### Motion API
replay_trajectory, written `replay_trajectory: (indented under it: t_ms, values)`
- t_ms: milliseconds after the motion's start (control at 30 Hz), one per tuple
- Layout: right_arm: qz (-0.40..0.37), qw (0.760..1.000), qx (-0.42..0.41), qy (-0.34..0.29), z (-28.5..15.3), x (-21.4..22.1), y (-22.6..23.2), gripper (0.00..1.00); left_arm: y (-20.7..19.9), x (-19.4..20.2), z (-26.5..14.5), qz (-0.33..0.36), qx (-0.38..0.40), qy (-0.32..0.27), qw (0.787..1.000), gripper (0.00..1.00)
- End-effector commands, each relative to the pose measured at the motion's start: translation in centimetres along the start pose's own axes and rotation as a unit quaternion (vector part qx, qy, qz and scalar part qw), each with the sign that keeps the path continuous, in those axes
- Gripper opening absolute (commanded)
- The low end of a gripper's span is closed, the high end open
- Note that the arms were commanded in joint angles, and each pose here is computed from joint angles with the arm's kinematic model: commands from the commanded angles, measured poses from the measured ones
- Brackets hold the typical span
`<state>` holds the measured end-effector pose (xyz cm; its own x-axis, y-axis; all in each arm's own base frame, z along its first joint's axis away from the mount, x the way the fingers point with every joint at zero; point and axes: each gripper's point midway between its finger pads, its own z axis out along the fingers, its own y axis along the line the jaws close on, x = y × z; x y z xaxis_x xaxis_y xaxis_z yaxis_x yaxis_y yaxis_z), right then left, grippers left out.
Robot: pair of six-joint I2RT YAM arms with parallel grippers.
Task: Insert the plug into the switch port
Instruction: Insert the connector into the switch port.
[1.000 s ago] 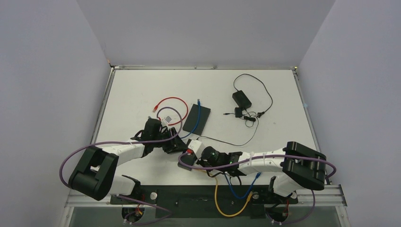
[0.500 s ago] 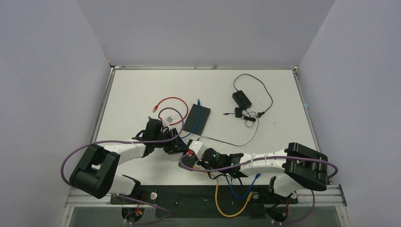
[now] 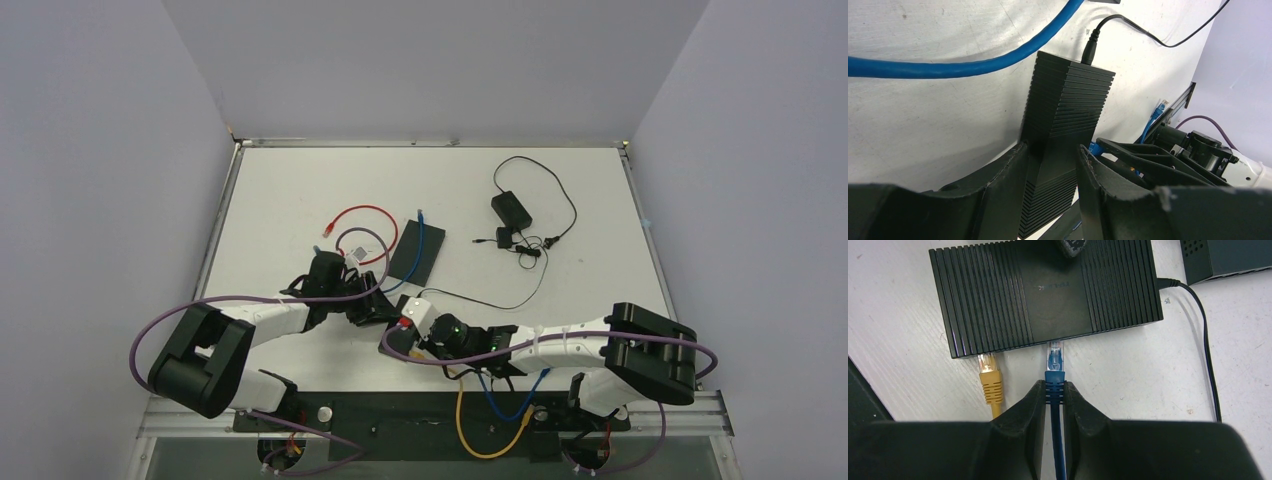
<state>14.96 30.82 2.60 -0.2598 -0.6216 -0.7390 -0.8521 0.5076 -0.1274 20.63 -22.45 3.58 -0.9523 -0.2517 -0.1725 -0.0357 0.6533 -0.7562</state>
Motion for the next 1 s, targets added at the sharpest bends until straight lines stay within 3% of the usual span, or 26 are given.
replay_trajectory:
  t_ms: [0, 967]
  values:
    - [0.023, 0.998, -0.014, -0.063, 0.0, -3.0, 0.8, 0.00, -1.7, -0.9, 0.2, 0.027, 0.023, -0.009, 0.999, 0.36]
    - [0.042, 0.997, -0.003, -0.062, 0.1, -2.3, 0.9, 0.00, -1.4, -1.6, -0.5, 0.045, -0.007, -0.019, 0.999, 0.36]
